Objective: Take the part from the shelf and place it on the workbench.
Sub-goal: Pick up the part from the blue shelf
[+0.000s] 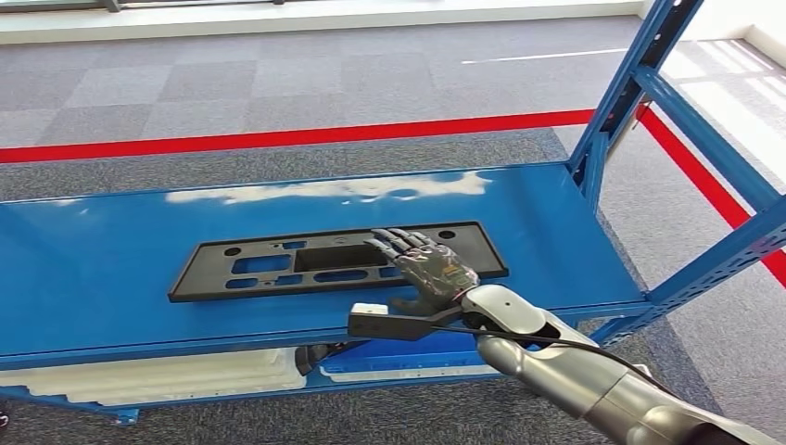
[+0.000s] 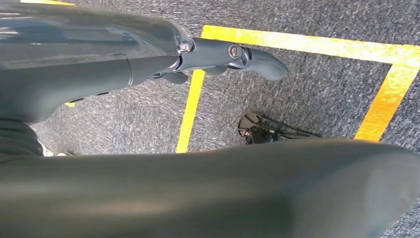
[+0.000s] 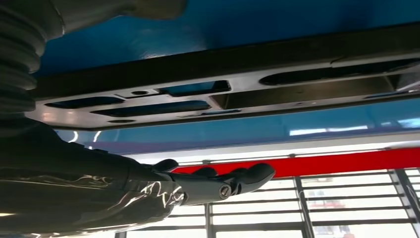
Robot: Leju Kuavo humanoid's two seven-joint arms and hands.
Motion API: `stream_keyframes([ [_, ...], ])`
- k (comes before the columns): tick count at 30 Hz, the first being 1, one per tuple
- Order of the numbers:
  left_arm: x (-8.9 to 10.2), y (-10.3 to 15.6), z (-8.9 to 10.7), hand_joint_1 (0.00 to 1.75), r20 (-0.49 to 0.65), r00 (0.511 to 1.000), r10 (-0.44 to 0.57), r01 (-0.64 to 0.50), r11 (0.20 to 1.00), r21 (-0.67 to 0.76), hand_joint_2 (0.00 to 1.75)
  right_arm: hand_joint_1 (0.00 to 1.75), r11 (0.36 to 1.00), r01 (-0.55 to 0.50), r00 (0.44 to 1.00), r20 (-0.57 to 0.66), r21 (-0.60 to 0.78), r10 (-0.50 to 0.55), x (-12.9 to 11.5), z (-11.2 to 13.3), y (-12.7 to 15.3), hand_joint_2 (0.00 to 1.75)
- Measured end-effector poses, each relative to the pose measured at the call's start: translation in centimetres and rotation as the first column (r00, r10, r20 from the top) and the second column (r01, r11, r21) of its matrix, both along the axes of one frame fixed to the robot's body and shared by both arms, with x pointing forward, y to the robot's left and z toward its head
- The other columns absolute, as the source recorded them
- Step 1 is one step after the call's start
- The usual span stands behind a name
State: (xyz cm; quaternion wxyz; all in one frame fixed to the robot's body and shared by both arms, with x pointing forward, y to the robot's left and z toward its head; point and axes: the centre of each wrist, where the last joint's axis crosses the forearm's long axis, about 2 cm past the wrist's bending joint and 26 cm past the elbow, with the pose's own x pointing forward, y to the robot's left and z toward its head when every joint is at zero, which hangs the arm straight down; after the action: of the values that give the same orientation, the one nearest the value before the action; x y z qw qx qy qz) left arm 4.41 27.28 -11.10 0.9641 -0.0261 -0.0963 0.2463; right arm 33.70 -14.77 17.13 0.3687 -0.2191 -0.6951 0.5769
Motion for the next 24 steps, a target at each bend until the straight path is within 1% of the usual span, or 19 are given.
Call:
stream_keyframes([
  [4, 0.0, 0.0, 0.0, 0.00, 0.000, 1.000, -0.004, 0.004, 1.000, 0.000, 0.00, 0.00, 1.000, 0.010, 1.000, -0.013, -0.012, -0.010, 0.0, -0.6, 0.3, 1.75],
  [9, 0.0, 0.0, 0.0, 0.00, 0.000, 1.000, -0.005, 0.005, 1.000, 0.001, 0.00, 0.00, 0.999, 0.035, 0.999, -0.022, -0.021, -0.035, 0.1, -1.3, 0.1, 1.75],
  [19, 0.0, 0.4, 0.0, 0.00, 0.007, 1.000, -0.016, 0.016, 1.000, 0.008, 0.00, 0.00, 0.991, 0.132, 0.991, 0.016, -0.030, -0.131, 1.2, -2.2, -1.8, 1.75],
  [24, 0.1, 0.4, 0.0, 0.00, 0.014, 1.000, -0.024, 0.024, 1.000, 0.007, 0.00, 0.00, 0.983, 0.180, 0.983, 0.048, -0.041, -0.178, 1.9, -2.5, -3.3, 1.75],
])
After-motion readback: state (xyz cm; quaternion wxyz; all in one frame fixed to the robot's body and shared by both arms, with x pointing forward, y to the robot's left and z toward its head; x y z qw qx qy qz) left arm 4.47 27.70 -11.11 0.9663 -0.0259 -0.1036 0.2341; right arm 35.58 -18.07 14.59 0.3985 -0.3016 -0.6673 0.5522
